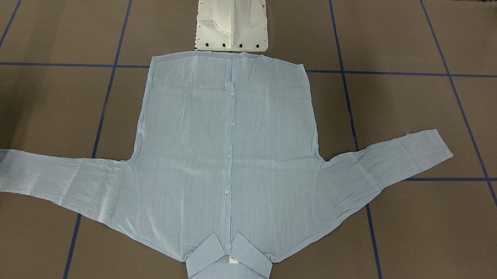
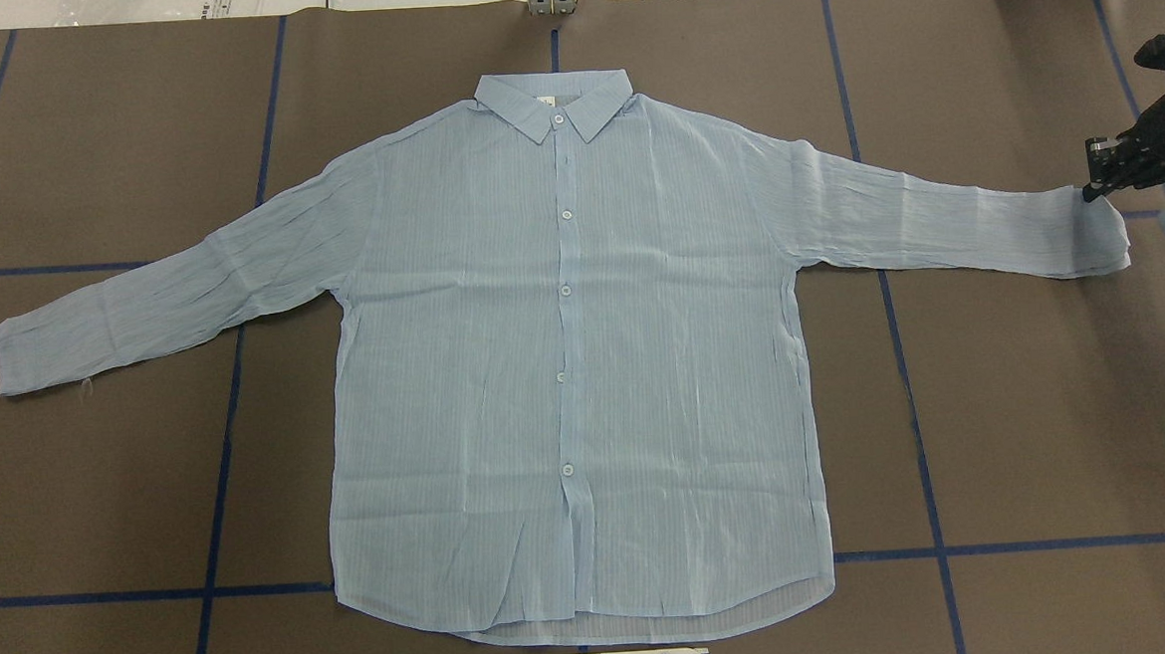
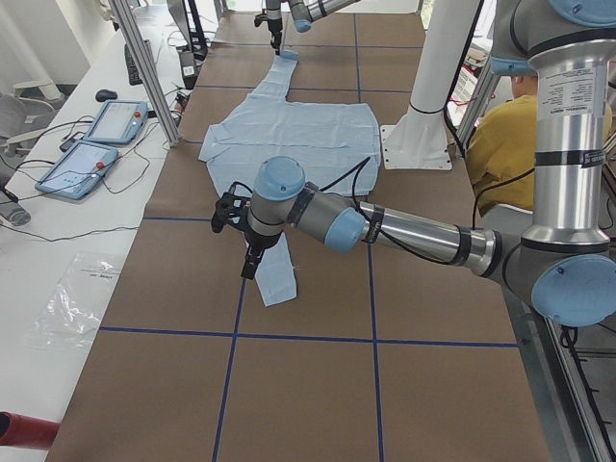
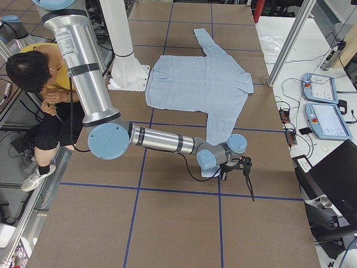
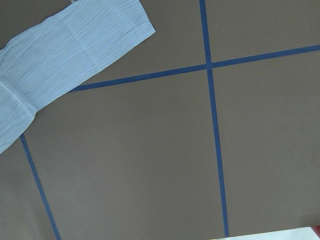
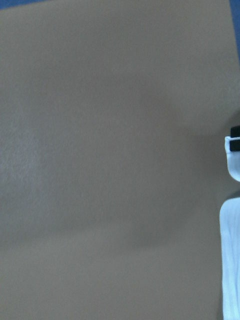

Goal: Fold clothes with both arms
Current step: 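Carry the grasped sleeve with the right gripper across toward the collar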

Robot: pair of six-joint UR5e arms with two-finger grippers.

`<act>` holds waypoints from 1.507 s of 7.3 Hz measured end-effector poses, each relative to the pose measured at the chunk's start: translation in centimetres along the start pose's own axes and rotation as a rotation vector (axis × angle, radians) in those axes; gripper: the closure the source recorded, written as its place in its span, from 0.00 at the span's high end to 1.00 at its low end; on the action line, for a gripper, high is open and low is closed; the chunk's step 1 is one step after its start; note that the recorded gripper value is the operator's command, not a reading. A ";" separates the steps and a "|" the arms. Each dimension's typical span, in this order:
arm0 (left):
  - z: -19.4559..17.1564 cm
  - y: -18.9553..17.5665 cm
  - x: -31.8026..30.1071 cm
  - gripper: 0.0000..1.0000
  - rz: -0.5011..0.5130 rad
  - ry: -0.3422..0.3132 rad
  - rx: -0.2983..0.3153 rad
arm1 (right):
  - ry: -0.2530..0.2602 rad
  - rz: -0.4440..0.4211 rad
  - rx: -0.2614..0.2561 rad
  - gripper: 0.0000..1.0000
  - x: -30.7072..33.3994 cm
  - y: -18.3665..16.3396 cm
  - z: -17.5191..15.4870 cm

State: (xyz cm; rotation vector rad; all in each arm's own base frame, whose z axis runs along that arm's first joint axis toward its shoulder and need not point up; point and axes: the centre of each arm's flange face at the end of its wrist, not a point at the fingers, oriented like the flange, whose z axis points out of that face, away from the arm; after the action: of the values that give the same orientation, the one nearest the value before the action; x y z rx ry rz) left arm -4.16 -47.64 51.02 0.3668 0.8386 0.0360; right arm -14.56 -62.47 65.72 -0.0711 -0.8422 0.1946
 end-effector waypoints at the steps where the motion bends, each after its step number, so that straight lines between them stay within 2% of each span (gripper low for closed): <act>1: -0.3 -0.1 0.4 1.00 0.004 0.001 0.004 | -0.036 0.002 0.020 0.00 -3.1 0.1 -1.8; 3: -0.9 -0.1 1.0 1.00 0.013 0.005 0.012 | -0.113 0.051 0.029 0.00 -13.3 1.7 -3.6; 6: -1.3 -0.1 1.8 1.00 0.025 0.038 0.015 | -0.224 0.191 -0.015 0.00 -33.4 5.5 -4.4; 7: -1.4 0.0 1.9 1.00 0.029 0.042 0.017 | -0.245 0.264 0.007 0.00 -39.9 5.8 -4.9; 9: -1.6 0.1 2.2 1.00 0.034 0.047 0.020 | -0.264 0.356 0.093 0.00 -56.0 7.0 -4.3; 10: -1.5 0.1 2.3 1.00 0.035 0.051 0.019 | -0.276 0.374 0.122 0.63 -61.6 9.0 -3.8; 11: -1.2 0.0 2.5 1.00 0.040 0.055 0.014 | -0.279 0.387 0.139 1.00 -65.5 11.0 -3.0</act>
State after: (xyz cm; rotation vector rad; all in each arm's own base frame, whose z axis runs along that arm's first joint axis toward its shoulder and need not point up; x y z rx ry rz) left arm -3.38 -46.80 48.49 0.3972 0.8859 0.0776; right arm -56.45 -64.67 14.12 -0.0773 -1.0857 0.6371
